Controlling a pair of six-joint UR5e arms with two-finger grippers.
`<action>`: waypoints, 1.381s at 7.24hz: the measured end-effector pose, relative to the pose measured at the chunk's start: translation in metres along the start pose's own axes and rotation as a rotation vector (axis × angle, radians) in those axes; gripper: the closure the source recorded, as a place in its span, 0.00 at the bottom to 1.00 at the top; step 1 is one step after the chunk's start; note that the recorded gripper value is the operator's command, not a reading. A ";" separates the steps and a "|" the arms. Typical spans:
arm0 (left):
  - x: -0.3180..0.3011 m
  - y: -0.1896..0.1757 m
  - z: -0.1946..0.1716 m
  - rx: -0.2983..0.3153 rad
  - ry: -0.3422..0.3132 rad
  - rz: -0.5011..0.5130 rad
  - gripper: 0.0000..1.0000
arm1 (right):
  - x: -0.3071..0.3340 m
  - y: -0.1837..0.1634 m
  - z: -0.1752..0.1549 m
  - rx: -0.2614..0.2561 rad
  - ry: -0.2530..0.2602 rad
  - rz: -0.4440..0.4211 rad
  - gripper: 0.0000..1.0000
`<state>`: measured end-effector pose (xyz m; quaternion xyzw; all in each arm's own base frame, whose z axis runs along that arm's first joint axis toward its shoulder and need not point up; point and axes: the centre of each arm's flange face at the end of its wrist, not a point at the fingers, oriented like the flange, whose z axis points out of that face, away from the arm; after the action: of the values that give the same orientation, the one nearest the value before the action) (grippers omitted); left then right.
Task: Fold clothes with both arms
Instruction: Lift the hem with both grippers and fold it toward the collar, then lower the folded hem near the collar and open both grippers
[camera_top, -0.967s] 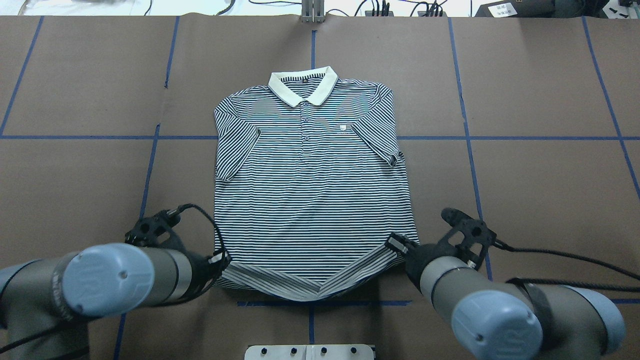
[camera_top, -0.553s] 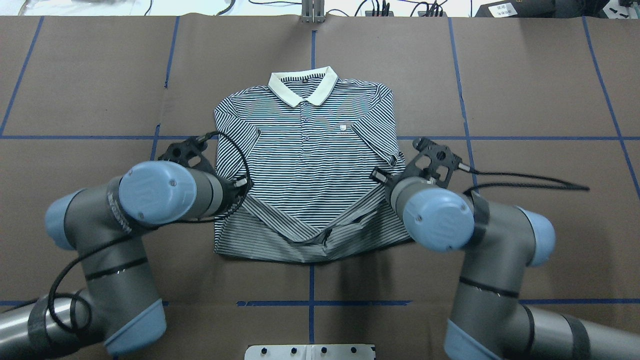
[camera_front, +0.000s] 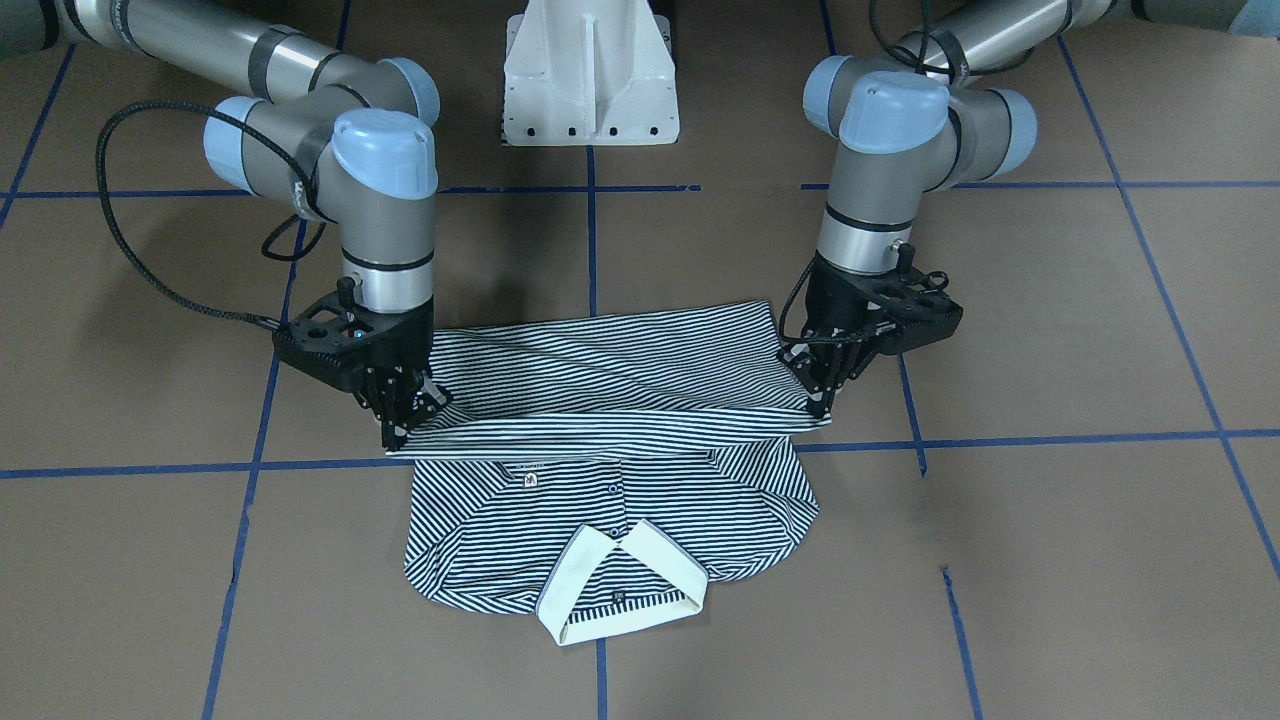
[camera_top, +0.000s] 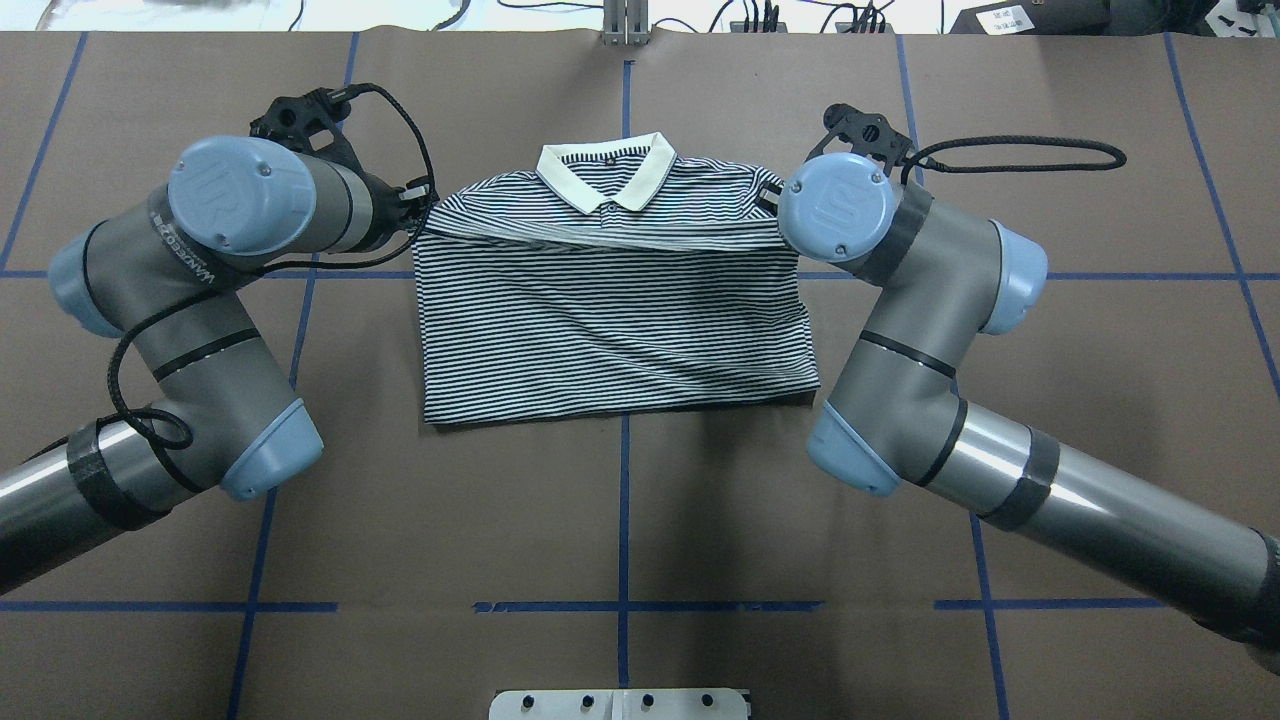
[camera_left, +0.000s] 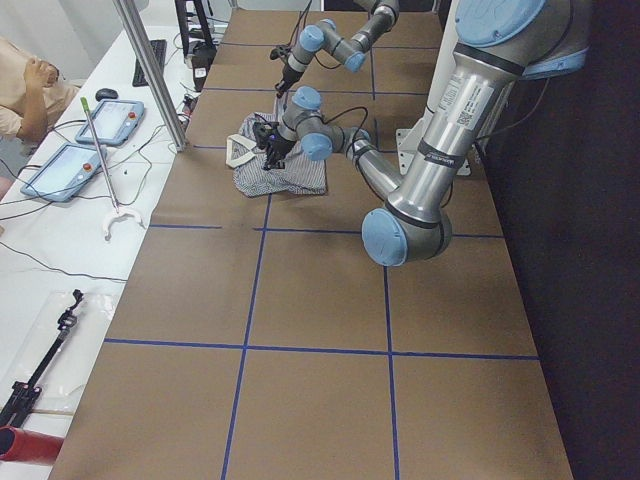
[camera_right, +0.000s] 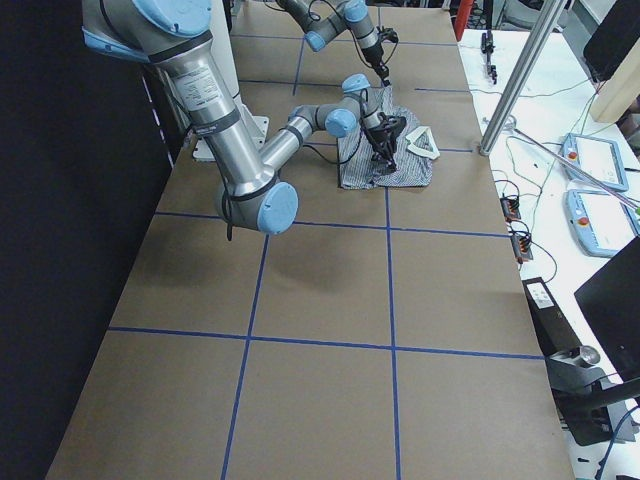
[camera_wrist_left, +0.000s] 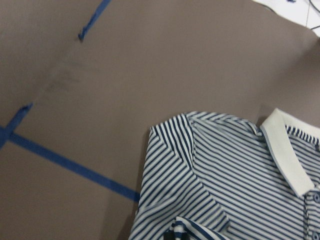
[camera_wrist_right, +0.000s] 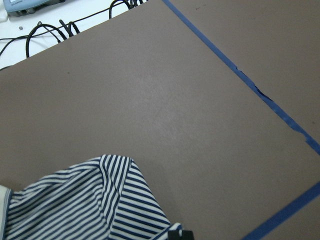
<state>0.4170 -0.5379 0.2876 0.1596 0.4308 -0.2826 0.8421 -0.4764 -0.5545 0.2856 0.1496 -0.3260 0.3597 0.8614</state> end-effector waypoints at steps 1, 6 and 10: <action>0.007 -0.010 0.014 0.031 -0.012 0.008 1.00 | -0.013 -0.013 0.024 0.011 -0.009 0.014 1.00; 0.002 -0.022 0.091 0.098 0.013 0.015 0.91 | -0.035 -0.017 0.077 0.011 -0.028 0.026 1.00; -0.008 -0.019 0.102 0.101 0.066 0.013 0.83 | -0.042 -0.022 0.074 -0.004 -0.074 0.035 1.00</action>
<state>0.4661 -0.6025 0.3524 0.2140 0.4426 -0.2932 0.8200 -0.5168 -0.6280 0.3124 0.1553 -0.3608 0.3681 0.8427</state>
